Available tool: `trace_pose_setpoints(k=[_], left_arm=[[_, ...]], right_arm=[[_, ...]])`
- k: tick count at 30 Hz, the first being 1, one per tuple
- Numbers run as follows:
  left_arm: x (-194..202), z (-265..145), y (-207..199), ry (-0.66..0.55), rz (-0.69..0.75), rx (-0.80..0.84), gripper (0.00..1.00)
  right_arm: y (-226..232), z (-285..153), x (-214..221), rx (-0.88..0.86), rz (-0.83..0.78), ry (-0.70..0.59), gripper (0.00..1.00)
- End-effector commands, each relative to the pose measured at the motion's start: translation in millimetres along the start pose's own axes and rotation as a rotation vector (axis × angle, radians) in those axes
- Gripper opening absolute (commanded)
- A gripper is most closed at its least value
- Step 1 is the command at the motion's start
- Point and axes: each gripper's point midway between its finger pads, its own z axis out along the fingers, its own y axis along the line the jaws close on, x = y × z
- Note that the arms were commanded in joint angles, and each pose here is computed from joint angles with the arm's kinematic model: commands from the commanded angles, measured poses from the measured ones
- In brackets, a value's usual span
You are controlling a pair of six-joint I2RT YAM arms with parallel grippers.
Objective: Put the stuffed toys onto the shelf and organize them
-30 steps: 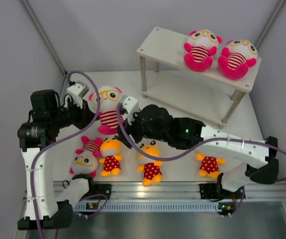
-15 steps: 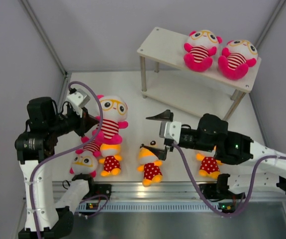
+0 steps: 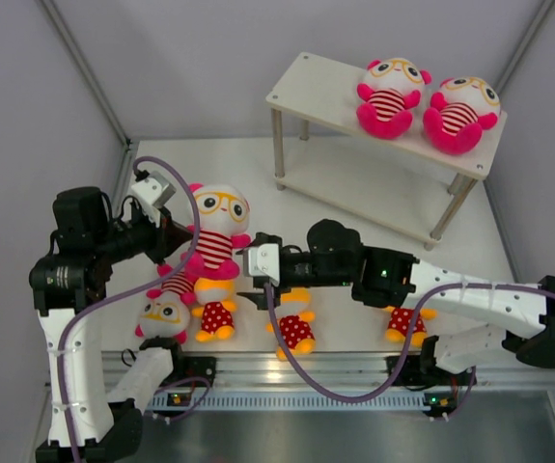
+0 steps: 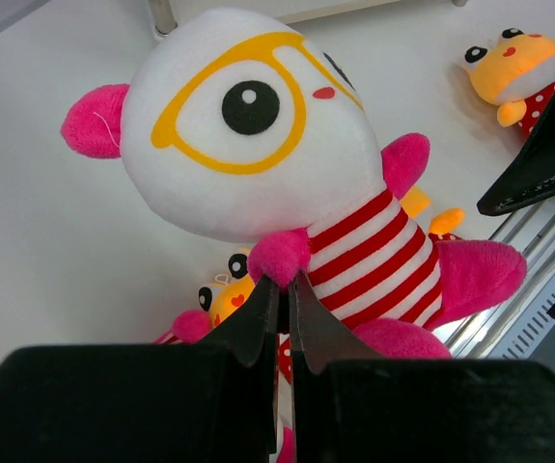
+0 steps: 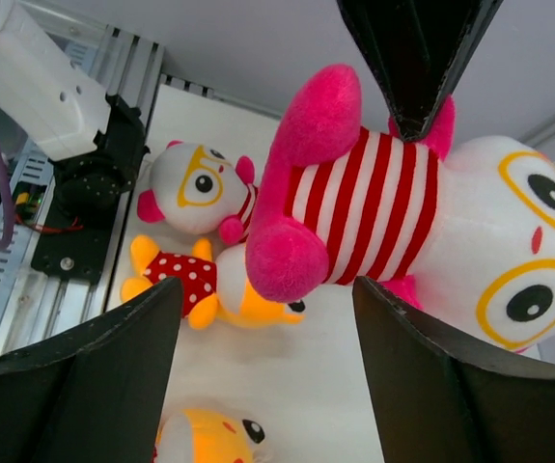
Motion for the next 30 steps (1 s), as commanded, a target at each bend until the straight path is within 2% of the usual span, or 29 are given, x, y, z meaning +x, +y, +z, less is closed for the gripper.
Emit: trace_pose_setpoints(k=[1,5,11,13,14,15,16,22,23,27,30], left_arm=[[-15.6,-5.5,-5.6,-0.053,0.04,0.015,0.0],[-15.8,-5.8,-6.1,-0.054,0.04,0.016,0.0],[-16.3,-6.1,-5.2,-0.054,0.045,0.011,0.0],[-16.3,-5.7,-5.1,-0.054,0.044,0.013,0.0],[-15.7,-5.5,-5.7,-0.053,0.042,0.016,0.0],[-15.6,-5.1,-5.4,-0.052,0.041,0.017,0.0],[-16.0,-5.4,-5.5,-0.054,0.043,0.016,0.0],[-11.9,-3.9,-2.7,-0.042,0.04,0.006,0.0],[-10.8,-3.4,-1.8,-0.037,0.035,0.003,0.0],[-9.3,-3.1,2.2,-0.029,0.032,-0.017,0.0],[-8.7,-2.5,4.0,-0.024,0.033,-0.022,0.0]], right_arm=[[-15.4,4.7,-29.5,0.052,0.031,-0.116,0.69],[-19.8,12.1,-21.8,0.076,0.039,-0.088,0.65],[-20.7,21.6,-10.4,0.07,0.042,-0.044,0.66],[-21.5,24.1,-11.7,0.071,0.046,-0.052,0.62],[-21.7,25.7,-11.1,0.069,0.05,-0.051,0.59],[-21.8,27.9,-12.9,0.064,0.052,-0.056,0.5],[-21.0,29.9,-13.7,0.057,0.058,-0.058,0.45],[-20.7,35.9,-25.4,0.025,0.082,-0.068,0.28],[-23.3,36.3,-25.6,0.033,0.091,-0.061,0.28],[-19.7,38.3,-20.1,0.015,0.127,-0.023,0.62],[-18.3,39.6,-15.7,0.02,0.142,-0.013,0.6]])
